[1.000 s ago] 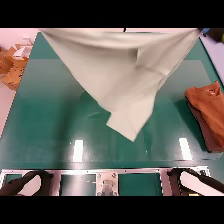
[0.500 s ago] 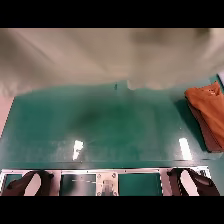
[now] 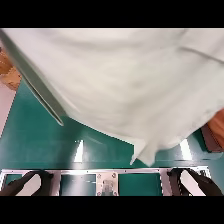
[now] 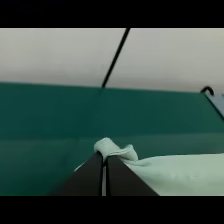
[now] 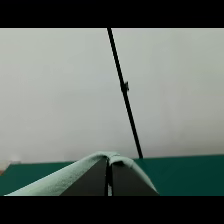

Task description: Fold the shirts.

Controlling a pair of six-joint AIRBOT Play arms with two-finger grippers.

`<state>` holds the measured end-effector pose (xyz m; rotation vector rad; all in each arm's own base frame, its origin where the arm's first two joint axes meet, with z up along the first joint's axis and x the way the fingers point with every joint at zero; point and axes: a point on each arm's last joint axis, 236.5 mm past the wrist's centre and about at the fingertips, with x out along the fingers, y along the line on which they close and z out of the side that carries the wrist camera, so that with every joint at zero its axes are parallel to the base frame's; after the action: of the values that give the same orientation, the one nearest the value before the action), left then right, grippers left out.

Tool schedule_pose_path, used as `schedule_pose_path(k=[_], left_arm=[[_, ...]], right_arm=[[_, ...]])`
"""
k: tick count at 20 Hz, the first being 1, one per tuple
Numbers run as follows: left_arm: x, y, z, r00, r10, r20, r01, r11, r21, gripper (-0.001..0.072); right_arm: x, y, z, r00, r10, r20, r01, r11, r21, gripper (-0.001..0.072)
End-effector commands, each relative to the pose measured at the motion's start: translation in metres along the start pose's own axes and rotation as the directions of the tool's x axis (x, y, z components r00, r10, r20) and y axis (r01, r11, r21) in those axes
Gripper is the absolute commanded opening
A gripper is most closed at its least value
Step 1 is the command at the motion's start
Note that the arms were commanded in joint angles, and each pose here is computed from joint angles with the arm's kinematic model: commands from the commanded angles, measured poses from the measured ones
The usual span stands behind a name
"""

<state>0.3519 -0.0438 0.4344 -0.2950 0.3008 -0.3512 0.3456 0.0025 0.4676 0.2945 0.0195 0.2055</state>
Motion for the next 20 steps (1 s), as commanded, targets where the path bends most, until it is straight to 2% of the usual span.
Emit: schedule_pose_path(k=[1,4,7,11,15,16,17,18,20], left_arm=[[0.095,0.021,-0.085,0.934,-0.115,-0.339,0.065,0.986,-0.155,0.0030],[0.196,0.039,-0.178,0.827,-0.118,-0.550,0.019,0.983,-0.182,0.0030],[0.287,0.059,-0.268,0.768,-0.080,-0.635,-0.056,0.980,-0.190,0.0030],[0.368,0.053,-0.339,0.796,-0.102,-0.597,-0.036,0.976,-0.214,0.0030],[0.387,0.035,-0.349,0.818,-0.132,-0.560,0.020,0.979,-0.201,0.0031],[0.382,0.035,-0.349,0.808,-0.135,-0.574,0.020,0.979,-0.203,0.0138],[0.374,0.038,-0.351,0.786,-0.142,-0.602,0.016,0.978,-0.209,0.0483],[0.360,0.043,-0.348,0.755,-0.151,-0.638,0.007,0.975,-0.223,0.0616],[0.320,0.062,-0.331,0.678,-0.169,-0.716,-0.005,0.972,-0.234,0.0611]], right_arm=[[0.073,-0.040,-0.090,0.973,0.043,-0.225,-0.016,0.993,0.120,0.0015],[0.135,-0.081,-0.189,0.912,0.053,-0.407,0.037,0.977,0.212,0.0015],[0.182,-0.128,-0.297,0.823,0.053,-0.566,0.132,0.951,0.281,0.0015],[0.203,-0.169,-0.408,0.714,0.076,-0.696,0.247,0.903,0.352,0.0015],[0.204,-0.184,-0.445,0.673,0.075,-0.736,0.288,0.890,0.354,0.0017],[0.202,-0.185,-0.445,0.670,0.077,-0.739,0.287,0.891,0.353,0.0099],[0.198,-0.184,-0.441,0.659,0.094,-0.746,0.281,0.889,0.360,0.0296],[0.191,-0.185,-0.433,0.646,0.116,-0.754,0.274,0.888,0.371,0.0334],[0.167,-0.189,-0.412,0.611,0.167,-0.773,0.262,0.879,0.397,0.0332]])
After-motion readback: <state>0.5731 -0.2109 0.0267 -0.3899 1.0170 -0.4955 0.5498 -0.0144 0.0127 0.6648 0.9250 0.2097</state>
